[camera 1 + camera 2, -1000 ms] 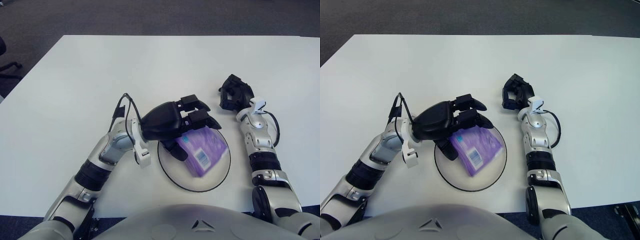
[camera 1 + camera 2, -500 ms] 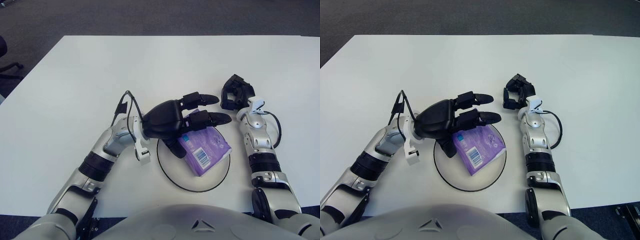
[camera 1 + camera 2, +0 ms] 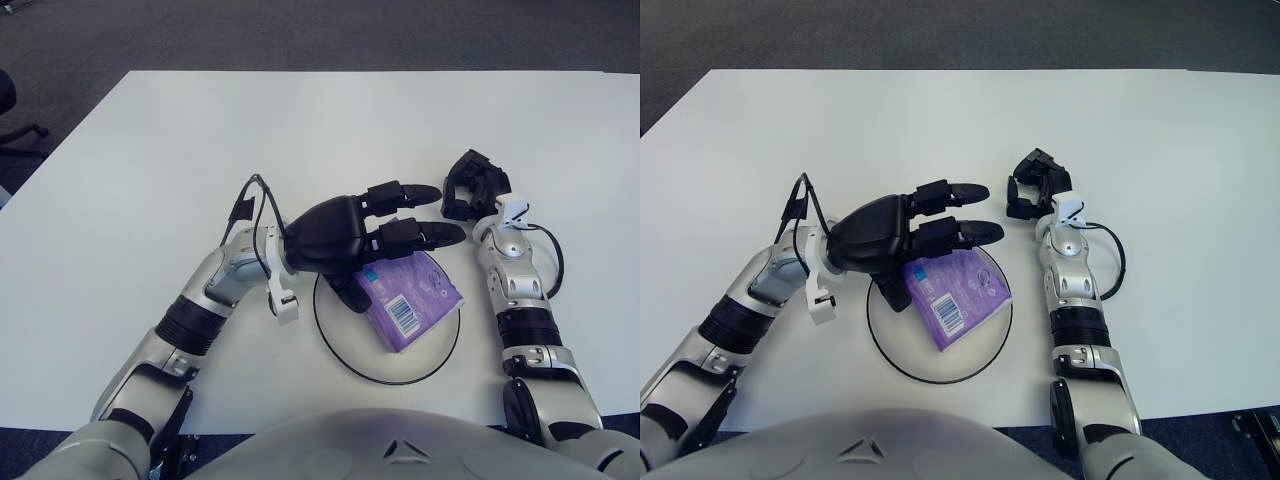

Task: Put the tissue paper into the plate.

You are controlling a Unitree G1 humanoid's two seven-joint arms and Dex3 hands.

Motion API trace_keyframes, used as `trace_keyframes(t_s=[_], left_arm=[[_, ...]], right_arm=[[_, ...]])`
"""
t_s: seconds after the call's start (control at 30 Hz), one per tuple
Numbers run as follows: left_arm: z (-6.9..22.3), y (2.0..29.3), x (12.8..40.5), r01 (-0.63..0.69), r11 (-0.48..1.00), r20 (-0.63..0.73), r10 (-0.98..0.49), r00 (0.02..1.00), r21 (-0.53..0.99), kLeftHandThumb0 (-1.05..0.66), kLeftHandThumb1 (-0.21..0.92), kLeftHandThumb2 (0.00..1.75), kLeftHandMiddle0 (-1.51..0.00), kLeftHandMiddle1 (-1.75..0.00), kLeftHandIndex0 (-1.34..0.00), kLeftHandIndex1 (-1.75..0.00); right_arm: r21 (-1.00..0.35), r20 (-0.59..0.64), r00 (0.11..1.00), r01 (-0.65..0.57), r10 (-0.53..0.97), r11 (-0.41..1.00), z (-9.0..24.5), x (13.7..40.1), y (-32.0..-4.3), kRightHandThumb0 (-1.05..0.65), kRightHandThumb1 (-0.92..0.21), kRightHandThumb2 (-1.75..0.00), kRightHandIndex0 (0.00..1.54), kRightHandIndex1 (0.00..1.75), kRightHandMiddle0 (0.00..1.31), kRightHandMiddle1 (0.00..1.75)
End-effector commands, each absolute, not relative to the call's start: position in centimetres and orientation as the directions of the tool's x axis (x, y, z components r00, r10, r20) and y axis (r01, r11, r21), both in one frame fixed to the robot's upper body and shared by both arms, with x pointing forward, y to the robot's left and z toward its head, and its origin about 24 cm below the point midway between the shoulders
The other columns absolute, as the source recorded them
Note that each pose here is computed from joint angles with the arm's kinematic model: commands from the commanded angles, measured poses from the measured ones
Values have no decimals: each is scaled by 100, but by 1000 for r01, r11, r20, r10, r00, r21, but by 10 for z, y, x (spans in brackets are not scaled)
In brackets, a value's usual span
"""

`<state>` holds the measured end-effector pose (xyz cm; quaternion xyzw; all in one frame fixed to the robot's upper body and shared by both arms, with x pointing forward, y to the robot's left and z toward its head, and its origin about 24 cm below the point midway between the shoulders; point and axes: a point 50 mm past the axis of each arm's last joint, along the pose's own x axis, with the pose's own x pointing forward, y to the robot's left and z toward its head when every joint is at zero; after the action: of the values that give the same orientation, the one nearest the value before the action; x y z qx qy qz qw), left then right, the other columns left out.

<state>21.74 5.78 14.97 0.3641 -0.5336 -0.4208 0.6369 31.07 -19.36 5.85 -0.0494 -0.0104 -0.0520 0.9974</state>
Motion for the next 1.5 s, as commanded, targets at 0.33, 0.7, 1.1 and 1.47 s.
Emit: trace_keyframes(t_s=[0.33,0.7,1.1,1.47], left_arm=[[156,89,229,198,382,330,-910,251,903,-105,92,118,0,-30,0,-1],[154,103,240,249,418,322,-880,349,874,-105,92,116,0,-31,0,0],[147,123,251,260,558,419,-795,438,788,-105,92,124,-5,-36,0,-29],[140,135,264,314,711,498,-679,539,630,-105,92,126,-12,-40,0,-54]], right_arm=[[22,-140,990,41,-37,999,4,285,-184,-49,-29,-134,120,175,63,175],[11,-130,991,28,-26,1000,5,284,-186,-50,-26,-138,125,175,66,175],[8,-142,990,15,-14,1000,5,282,-185,-50,-29,-135,126,175,64,175],[13,-137,990,-10,12,1000,5,281,-187,-50,-27,-137,130,175,65,175]])
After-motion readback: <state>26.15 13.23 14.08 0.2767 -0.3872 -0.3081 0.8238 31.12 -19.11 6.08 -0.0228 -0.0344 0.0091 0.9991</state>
